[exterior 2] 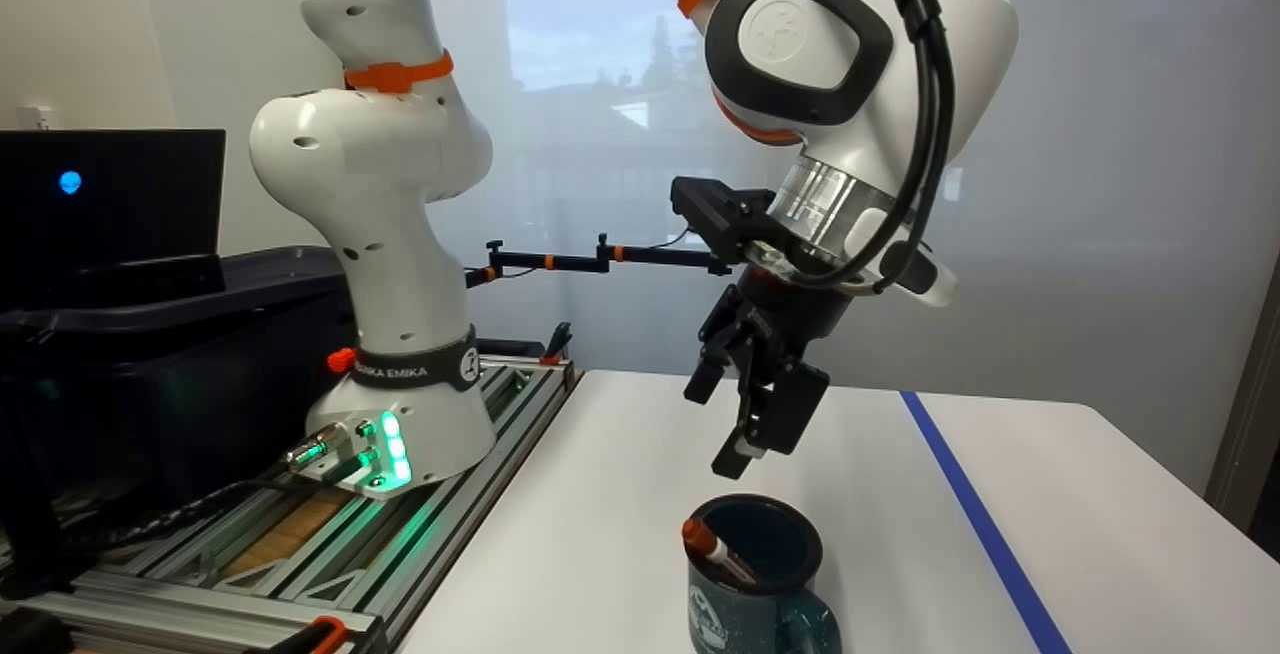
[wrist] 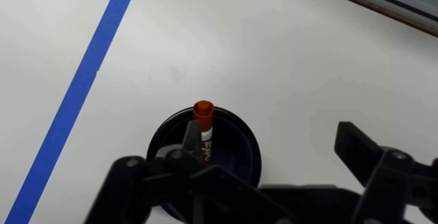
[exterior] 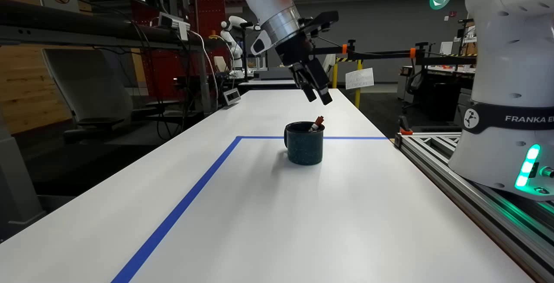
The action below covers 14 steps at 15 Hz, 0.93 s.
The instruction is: Put the marker on the table
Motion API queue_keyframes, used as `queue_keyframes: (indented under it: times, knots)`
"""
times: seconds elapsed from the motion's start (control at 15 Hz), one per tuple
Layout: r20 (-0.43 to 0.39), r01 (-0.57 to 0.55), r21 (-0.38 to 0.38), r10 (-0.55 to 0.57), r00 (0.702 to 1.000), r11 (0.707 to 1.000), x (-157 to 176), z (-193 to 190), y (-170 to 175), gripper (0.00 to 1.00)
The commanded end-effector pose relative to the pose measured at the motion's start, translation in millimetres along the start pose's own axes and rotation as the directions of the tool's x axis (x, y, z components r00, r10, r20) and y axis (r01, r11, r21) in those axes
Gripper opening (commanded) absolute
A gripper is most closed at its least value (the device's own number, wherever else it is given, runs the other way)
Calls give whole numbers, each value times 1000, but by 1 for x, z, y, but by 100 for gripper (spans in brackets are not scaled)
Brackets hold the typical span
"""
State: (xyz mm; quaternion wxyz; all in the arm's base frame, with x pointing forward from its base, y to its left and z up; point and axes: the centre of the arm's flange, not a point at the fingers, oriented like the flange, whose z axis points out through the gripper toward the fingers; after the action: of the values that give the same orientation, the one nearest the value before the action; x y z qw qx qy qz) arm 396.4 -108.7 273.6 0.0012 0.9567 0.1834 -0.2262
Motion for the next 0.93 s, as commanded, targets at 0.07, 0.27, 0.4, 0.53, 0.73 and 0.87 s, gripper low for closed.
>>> queue_keyframes:
  times: [0.07, 0.27, 0.4, 0.53, 0.73, 0.87]
  knots:
    - [-25, 32, -72, -34, 999, 997, 8, 11, 12, 100]
    - [-50, 18, -67, -22, 999, 998, 18, 23, 20, 100]
    - [-55, 16, -59, -20, 998, 998, 23, 32, 26, 100]
    - [-56, 4, -56, -7, 998, 998, 25, 40, 33, 75]
    - [-69, -18, -49, 14, 998, 999, 26, 48, 43, 53]
    - [-71, -27, -45, 24, 997, 999, 28, 52, 46, 45]
